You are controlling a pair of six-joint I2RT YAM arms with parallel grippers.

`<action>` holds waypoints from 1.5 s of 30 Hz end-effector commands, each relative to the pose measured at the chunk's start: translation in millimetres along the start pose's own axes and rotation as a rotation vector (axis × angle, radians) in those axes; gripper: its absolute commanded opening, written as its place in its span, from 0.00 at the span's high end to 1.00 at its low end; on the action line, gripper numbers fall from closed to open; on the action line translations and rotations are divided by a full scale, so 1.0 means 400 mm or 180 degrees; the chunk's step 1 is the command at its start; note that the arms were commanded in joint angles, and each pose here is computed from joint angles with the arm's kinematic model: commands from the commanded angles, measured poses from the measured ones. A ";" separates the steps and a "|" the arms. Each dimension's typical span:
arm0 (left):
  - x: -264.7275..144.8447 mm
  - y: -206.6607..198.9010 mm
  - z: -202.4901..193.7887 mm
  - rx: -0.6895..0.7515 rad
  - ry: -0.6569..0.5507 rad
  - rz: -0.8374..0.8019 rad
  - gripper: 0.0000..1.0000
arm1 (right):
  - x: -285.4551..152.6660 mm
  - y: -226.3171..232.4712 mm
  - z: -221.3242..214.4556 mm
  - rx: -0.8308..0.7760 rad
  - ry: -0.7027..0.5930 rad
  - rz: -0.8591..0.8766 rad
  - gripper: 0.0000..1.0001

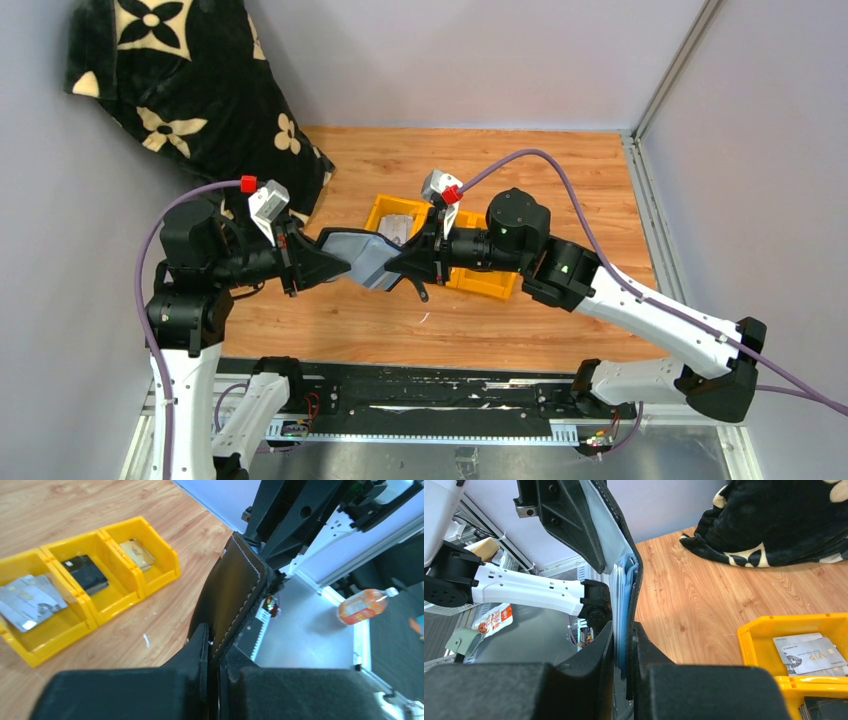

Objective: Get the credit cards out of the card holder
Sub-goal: Open the card holder at the center of the board.

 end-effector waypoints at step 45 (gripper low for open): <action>-0.012 -0.077 -0.020 -0.0002 0.0261 -0.0601 0.86 | 0.008 0.116 0.037 0.0329 -0.0407 0.0913 0.61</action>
Point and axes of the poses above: each gripper's point midway between its finger pads, its own x axis out along the fingers, its own y axis along the line the jaws close on, z = x × y, the point moved 2 cm from there along -x, back along the fingers, and after that the axes turned 10 degrees about -x, right-handed, at the moved point
